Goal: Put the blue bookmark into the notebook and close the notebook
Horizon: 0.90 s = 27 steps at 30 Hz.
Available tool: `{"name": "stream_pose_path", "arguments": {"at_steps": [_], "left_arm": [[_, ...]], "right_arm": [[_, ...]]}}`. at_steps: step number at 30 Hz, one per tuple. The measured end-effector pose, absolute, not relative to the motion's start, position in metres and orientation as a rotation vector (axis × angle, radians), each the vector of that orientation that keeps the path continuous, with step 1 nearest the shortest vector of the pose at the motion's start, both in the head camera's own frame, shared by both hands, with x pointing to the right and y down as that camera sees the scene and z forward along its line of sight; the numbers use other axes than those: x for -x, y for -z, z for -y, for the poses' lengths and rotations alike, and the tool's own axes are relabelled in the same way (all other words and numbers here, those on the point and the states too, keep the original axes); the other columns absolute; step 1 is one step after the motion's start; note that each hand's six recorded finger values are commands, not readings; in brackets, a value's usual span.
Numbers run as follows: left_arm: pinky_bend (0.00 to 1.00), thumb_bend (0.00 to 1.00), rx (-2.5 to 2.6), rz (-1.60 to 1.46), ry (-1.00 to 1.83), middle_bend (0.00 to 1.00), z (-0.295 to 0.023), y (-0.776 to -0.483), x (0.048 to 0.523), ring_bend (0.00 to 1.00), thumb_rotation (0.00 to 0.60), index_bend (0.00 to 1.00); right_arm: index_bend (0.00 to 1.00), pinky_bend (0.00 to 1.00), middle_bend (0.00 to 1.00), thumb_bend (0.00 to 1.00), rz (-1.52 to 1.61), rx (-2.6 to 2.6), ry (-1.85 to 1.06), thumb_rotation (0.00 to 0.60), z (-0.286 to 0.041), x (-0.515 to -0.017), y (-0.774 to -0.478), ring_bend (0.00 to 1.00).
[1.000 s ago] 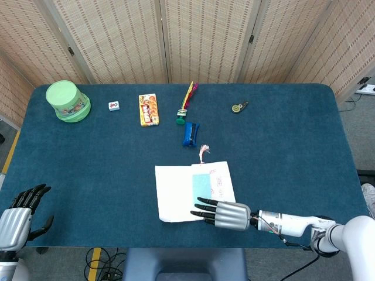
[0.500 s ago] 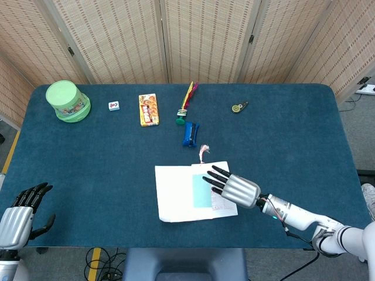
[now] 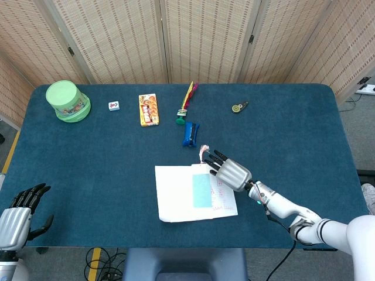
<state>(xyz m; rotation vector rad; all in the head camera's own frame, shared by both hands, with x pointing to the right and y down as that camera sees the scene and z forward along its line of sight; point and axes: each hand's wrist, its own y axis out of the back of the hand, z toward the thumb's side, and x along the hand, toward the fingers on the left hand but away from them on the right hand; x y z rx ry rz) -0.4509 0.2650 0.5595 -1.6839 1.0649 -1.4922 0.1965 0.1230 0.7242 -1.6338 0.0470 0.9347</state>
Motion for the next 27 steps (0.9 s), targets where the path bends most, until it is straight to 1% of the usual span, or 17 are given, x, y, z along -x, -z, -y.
{"name": "stream_pose_path", "arguments": {"at_steps": [12,27], "left_arm": [[0.18,0.39,1.675,-1.073,1.509,0.15,-0.266,-0.560,0.456,0.16,0.600,0.17],[0.18,0.39,1.669,-1.075,1.517,0.15,-0.267,-0.560,0.459,0.16,0.600,0.17]], "right_arm": [[0.33,0.00,0.04,0.84,-0.031,1.624,-0.992,0.600,-0.107,-0.190,-0.745,0.00],[0.33,0.00,0.04,0.83,-0.038,1.626,-0.996,0.600,-0.104,-0.181,-0.757,0.00]]}}
